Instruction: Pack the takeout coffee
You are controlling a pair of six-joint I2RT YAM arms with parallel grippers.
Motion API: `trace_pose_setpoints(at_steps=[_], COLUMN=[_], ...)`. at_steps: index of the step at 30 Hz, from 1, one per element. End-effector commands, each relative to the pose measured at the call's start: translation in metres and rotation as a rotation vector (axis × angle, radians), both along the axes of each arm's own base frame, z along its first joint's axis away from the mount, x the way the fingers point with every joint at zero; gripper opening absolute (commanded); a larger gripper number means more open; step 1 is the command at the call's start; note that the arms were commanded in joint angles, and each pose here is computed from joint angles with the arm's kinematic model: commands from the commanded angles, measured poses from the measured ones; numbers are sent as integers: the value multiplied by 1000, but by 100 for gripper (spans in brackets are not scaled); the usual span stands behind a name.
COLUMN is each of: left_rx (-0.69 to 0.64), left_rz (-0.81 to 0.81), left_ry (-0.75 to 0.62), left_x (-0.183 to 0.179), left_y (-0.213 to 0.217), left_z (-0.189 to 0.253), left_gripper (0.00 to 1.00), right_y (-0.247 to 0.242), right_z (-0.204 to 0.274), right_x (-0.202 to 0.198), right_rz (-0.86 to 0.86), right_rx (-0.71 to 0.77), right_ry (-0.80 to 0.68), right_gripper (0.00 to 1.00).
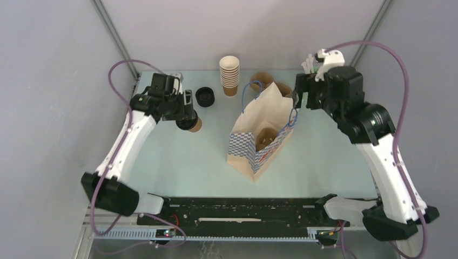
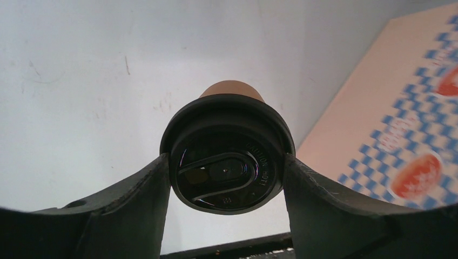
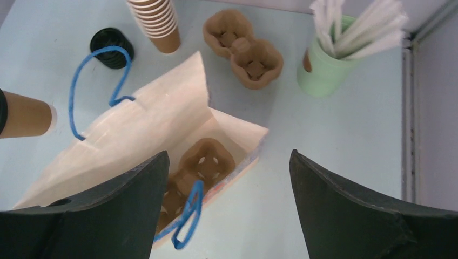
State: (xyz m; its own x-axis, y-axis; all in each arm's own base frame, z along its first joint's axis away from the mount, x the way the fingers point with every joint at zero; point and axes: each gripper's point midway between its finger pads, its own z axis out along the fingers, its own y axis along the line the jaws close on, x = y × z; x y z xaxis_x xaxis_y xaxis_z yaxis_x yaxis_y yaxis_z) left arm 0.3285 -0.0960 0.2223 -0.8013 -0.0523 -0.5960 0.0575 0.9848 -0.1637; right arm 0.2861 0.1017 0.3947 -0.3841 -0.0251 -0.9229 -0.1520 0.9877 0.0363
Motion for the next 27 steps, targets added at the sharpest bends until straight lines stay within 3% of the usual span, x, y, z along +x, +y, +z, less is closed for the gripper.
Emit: trace_pose_setpoints(at_steps=[1,6,13,20,27], left_rx=[-104,-131,-192,-324,-319], left_rz=[-8,-37,-137,-256,-343], left_ry=[-131,-168,-276,-378,-394], left_x=[-31,-70,-123,-153,-168], left_y=[-13,-16,-17,-34,-38], left_z=[43,77,135,179,186], left_gripper=[57,57,56,55,54], right_y=[27,46,44,43,50], right_z=[-6,-23,-55,-71,-91], right_x=[14,30,51,69,83], right_rz=[217,374,381,401,456], right_rx=[-94,-145,-243,-228,-265], right_ry=[65,156,238,271,314], right_gripper=[92,90,87,77,64])
